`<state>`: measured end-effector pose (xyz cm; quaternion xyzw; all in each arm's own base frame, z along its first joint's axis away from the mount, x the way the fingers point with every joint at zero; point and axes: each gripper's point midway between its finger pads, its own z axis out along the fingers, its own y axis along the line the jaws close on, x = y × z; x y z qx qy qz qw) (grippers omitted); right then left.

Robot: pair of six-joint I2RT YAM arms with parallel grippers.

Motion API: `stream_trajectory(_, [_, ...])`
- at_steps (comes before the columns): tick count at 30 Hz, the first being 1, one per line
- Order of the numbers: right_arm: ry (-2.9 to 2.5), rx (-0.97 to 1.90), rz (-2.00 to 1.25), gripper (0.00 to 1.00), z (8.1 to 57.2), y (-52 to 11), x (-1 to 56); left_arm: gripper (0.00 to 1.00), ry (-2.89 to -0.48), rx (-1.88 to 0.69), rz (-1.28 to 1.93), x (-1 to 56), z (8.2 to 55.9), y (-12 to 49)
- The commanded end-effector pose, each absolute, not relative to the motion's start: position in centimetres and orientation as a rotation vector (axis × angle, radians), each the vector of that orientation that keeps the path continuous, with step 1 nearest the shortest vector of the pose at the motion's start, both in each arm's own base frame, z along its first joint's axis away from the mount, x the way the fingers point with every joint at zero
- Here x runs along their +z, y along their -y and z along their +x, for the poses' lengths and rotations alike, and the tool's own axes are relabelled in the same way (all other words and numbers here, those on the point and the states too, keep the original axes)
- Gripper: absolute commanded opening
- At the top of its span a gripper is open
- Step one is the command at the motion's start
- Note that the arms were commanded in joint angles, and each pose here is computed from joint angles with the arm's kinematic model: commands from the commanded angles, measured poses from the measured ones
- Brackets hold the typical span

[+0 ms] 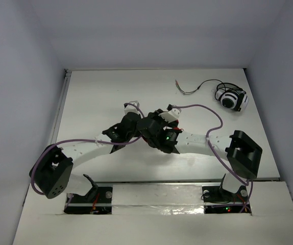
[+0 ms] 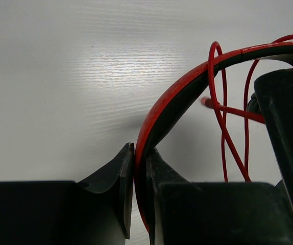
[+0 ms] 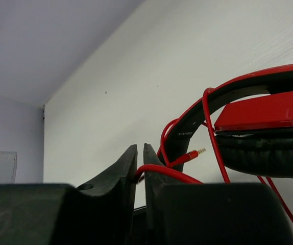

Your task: Wrap the headphones

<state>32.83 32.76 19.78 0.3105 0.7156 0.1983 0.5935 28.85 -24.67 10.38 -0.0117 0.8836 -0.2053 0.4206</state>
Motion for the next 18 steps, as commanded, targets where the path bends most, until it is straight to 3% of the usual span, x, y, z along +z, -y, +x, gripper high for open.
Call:
stream_trajectory(1, [-1.643,0.456,0.76,0.19,33.1,-32.3,20.6,0.0,-2.077,-0.602,-0.061,15.1,30.3,25.7])
stream_trajectory(9, [-1.676,0.45,0.76,0.45,33.8,-31.2,20.5,0.0,-2.096,-0.601,-0.069,14.7,31.0,24.8])
stream_trajectory(12, [-1.725,0.481,0.694,0.59,34.0,-32.2,21.0,0.0,-2.112,-0.599,-0.063,14.4,31.4,24.9])
stream_trajectory(18, [-1.74,0.567,0.611,0.68,33.9,-33.4,24.4,0.0,-2.139,-0.604,-0.039,13.7,31.7,25.7])
